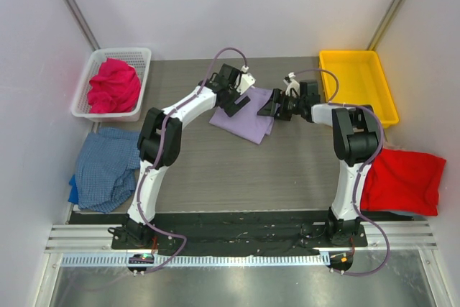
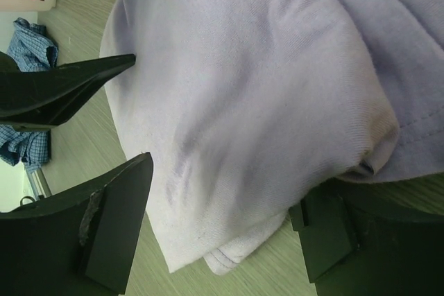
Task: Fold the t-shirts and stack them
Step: Put the neatly folded tshirt into the corner of the board with the right arm
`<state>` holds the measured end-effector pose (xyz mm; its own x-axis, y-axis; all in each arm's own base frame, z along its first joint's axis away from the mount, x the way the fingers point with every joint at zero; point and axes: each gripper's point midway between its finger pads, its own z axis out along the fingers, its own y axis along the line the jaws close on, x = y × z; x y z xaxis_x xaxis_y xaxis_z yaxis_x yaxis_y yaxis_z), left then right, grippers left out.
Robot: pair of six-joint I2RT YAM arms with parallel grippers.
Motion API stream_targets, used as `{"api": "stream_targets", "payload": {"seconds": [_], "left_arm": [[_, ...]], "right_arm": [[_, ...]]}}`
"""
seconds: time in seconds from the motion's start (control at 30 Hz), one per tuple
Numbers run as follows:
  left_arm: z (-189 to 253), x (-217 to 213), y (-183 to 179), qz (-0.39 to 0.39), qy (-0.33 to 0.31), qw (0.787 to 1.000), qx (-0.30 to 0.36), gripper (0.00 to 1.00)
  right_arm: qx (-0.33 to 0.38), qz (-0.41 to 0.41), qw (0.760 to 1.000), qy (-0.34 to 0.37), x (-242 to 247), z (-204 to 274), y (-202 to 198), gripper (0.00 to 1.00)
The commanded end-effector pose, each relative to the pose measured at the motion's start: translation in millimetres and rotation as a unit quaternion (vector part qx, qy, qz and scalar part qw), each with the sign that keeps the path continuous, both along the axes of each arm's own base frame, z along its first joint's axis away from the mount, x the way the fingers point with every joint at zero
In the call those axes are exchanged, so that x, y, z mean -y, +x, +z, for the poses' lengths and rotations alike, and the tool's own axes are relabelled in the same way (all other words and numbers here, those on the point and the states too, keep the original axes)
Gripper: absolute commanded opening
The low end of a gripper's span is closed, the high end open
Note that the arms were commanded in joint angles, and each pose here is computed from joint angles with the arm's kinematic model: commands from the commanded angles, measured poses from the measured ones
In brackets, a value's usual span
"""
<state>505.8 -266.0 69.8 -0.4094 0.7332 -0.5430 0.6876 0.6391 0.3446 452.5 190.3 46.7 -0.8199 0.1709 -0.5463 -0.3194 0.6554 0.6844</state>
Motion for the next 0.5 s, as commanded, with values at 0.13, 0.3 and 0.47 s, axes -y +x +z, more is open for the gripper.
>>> {"api": "stream_targets", "payload": {"seconds": [0.13, 0.3, 0.47], "left_arm": [[-2.7, 5.4, -5.5, -0.005, -0.007, 1.000, -0.002, 0.94], [-14.2, 8.9, -20.7, -0.012, 0.001, 1.000, -0.018, 0.94], [-21.2, 12.7, -30.3, -0.021, 0.012, 0.999, -0.024, 0.93]], "right_arm": [[-0.041, 0.011, 0.999, -0.008, -15.0, -34.7, -8.2, 0.81], [-0.041, 0.030, 0.999, -0.003, -29.2, -33.6, -14.2, 0.79], [-0.038, 0.047, 0.998, -0.003, -41.4, -29.9, -18.6, 0.75]]}}
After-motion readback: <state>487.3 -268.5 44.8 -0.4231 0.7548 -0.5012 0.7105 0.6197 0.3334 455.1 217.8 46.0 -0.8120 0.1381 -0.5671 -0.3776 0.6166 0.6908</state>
